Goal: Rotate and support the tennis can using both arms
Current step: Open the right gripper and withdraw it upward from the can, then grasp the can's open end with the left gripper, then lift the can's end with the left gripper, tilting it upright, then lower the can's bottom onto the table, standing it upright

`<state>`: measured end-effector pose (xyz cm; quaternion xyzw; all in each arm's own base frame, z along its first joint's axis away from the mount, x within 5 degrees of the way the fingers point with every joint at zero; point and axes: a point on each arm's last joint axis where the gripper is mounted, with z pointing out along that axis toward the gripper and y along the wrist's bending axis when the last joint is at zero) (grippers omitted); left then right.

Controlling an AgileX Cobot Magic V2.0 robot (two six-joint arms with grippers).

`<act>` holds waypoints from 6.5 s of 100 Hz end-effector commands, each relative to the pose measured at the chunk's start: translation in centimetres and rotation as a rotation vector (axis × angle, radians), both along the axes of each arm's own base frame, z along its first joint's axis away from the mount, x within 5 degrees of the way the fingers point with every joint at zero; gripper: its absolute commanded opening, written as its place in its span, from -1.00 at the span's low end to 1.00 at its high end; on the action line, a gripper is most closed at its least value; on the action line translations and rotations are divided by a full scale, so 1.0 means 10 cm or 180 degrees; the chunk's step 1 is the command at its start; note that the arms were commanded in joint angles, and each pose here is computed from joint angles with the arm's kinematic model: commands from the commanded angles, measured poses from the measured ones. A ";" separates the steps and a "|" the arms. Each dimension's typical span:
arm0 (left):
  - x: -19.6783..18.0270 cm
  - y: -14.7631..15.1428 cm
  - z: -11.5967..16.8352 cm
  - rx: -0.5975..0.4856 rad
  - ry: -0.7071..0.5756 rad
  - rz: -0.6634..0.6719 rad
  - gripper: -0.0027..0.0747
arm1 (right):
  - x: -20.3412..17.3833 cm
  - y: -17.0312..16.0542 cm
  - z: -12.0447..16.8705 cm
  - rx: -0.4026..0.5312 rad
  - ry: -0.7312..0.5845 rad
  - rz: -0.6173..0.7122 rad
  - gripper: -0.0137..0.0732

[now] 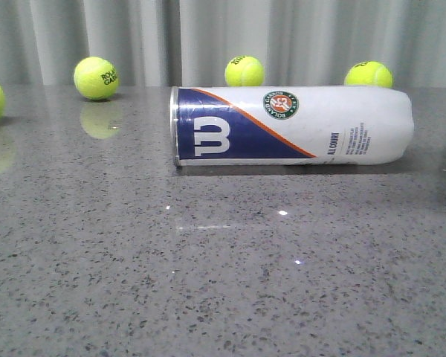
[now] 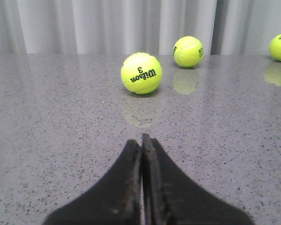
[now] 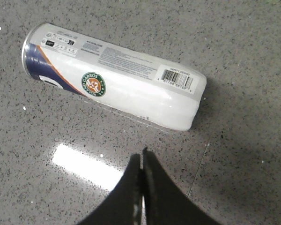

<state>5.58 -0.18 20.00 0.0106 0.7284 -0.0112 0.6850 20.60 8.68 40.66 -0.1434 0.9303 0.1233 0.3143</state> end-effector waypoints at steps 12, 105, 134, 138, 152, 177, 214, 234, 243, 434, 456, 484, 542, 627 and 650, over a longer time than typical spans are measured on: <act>-0.01 0.00 -0.07 -0.0020 -0.0205 0.0003 -0.99 | -0.29 -0.14 0.00 0.0361 -0.0799 -0.0154 -0.81; -0.10 0.01 0.44 -0.0082 -0.0852 0.0003 -0.99 | -1.72 -0.69 -0.82 0.0981 -0.2339 -0.0258 -0.81; -0.09 -0.01 1.02 -0.0105 -0.0232 -0.0039 -0.99 | -1.72 -0.69 -0.82 0.0979 -0.2333 -0.0258 -0.81; -0.05 -0.01 1.10 -0.0099 -0.0074 -0.0045 -0.99 | -1.72 -0.69 -0.82 0.0979 -0.2333 -0.0258 -0.81; 0.13 -0.03 1.31 -0.0073 0.0648 -0.0066 -0.99 | -1.72 -0.69 -0.82 0.0979 -0.2333 -0.0258 -0.81; 0.64 -0.09 1.54 -0.0239 0.1561 -0.0175 -0.83 | -1.72 -0.69 -0.82 0.0979 -0.2333 -0.0258 -0.81; 1.34 -0.41 1.56 -0.0984 0.2269 -0.1035 0.29 | -1.72 -0.69 -0.82 0.0979 -0.2333 -0.0258 -0.81; 1.59 -0.68 1.44 -0.1687 0.2692 -0.1972 0.29 | -1.72 -0.69 -0.82 0.0979 -0.2333 -0.0258 -0.81; 1.70 -0.78 1.38 -0.1936 0.2754 -0.2287 0.29 | -1.72 -0.69 -0.82 0.0979 -0.2333 -0.0258 -0.81; 2.44 -1.71 0.87 -0.2994 0.2775 -0.3966 -0.99 | -1.72 -0.69 -0.82 0.0979 -0.2333 -0.0258 -0.81; 2.24 -1.66 1.25 -0.2596 0.2307 -0.4222 -0.99 | -1.72 -0.69 -0.82 0.0979 -0.2333 -0.0258 -0.81; 1.87 -1.56 1.91 -0.1741 0.1870 -0.4410 -0.99 | -1.72 -0.69 -0.82 0.0979 -0.2333 -0.0258 -0.81; 1.52 -1.20 2.66 -0.0355 0.2297 -0.2949 -0.99 | -1.72 -0.69 -0.82 0.0979 -0.2333 -0.0258 -0.81; 1.43 -1.83 2.52 0.0817 0.2571 -0.2538 -0.99 | -1.72 -0.69 -0.82 0.0979 -0.2333 -0.0258 -0.81; 1.47 -1.86 2.48 0.0847 0.2607 -0.2534 -0.99 | -1.72 -0.69 -0.82 0.0979 -0.2333 -0.0258 -0.81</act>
